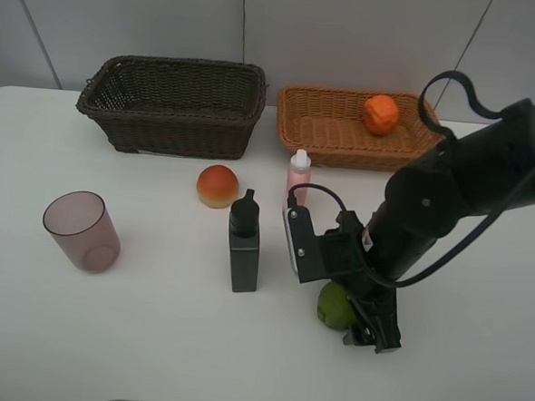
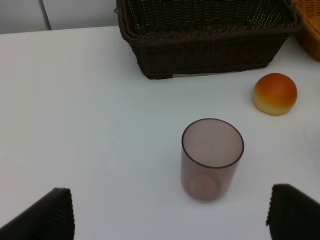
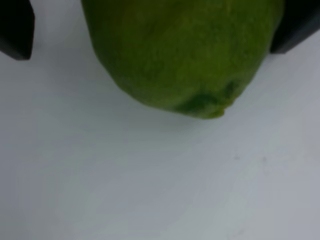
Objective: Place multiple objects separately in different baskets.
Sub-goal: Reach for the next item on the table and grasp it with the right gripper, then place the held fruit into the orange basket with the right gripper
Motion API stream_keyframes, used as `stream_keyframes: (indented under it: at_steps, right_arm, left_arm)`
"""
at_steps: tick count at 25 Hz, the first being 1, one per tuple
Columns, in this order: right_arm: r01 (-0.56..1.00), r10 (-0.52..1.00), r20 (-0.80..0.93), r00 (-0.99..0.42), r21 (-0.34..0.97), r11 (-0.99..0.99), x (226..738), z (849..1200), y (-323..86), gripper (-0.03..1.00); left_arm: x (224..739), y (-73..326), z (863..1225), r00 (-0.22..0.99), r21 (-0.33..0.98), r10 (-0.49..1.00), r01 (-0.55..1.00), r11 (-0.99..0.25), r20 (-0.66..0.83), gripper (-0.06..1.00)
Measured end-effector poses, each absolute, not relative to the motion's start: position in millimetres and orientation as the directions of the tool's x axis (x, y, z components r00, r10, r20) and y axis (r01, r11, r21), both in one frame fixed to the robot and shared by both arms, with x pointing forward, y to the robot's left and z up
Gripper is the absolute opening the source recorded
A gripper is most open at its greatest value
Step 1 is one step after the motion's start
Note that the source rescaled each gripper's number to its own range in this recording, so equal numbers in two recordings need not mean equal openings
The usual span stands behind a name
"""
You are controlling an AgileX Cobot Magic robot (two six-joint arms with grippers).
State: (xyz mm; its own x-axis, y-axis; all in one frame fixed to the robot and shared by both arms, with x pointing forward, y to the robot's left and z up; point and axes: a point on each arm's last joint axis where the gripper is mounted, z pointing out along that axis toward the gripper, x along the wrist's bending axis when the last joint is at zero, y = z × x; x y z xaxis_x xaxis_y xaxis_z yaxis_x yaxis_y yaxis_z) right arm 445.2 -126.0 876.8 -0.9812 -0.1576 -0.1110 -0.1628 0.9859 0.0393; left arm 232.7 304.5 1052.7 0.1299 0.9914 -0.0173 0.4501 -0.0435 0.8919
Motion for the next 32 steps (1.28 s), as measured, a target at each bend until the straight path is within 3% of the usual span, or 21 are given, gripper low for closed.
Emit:
stream_keyframes:
  at_steps: [2, 4, 6, 7, 22, 32]
  right_arm:
    - [-0.162, -0.157, -0.107, -0.982, 0.038, 0.986, 445, 876, -126, 0.90]
    - [-0.160, -0.155, -0.107, -0.982, 0.039, 0.986, 445, 875, -126, 0.78]
    - [-0.160, -0.155, -0.106, -0.982, 0.039, 0.986, 445, 874, -126, 0.56]
    - [-0.160, -0.155, -0.106, -0.982, 0.039, 0.986, 445, 874, -126, 0.41]
    - [-0.162, -0.157, -0.115, -0.981, 0.043, 0.986, 446, 876, -126, 0.41]
    - [-0.140, -0.136, -0.104, -0.985, 0.033, 0.990, 453, 918, -123, 0.41]
  left_arm:
    - [233, 304, 1053, 0.130, 0.892, 0.991, 0.450, -0.043, -0.017, 1.00]
    - [233, 304, 1053, 0.130, 0.892, 0.991, 0.450, -0.043, -0.017, 1.00]
    - [233, 304, 1053, 0.130, 0.892, 0.991, 0.450, -0.043, -0.017, 1.00]
    - [233, 304, 1053, 0.130, 0.892, 0.991, 0.450, -0.043, -0.017, 1.00]
    - [233, 304, 1053, 0.130, 0.892, 0.991, 0.450, -0.043, -0.017, 1.00]
    - [233, 304, 1053, 0.130, 0.892, 0.991, 0.450, -0.043, -0.017, 1.00]
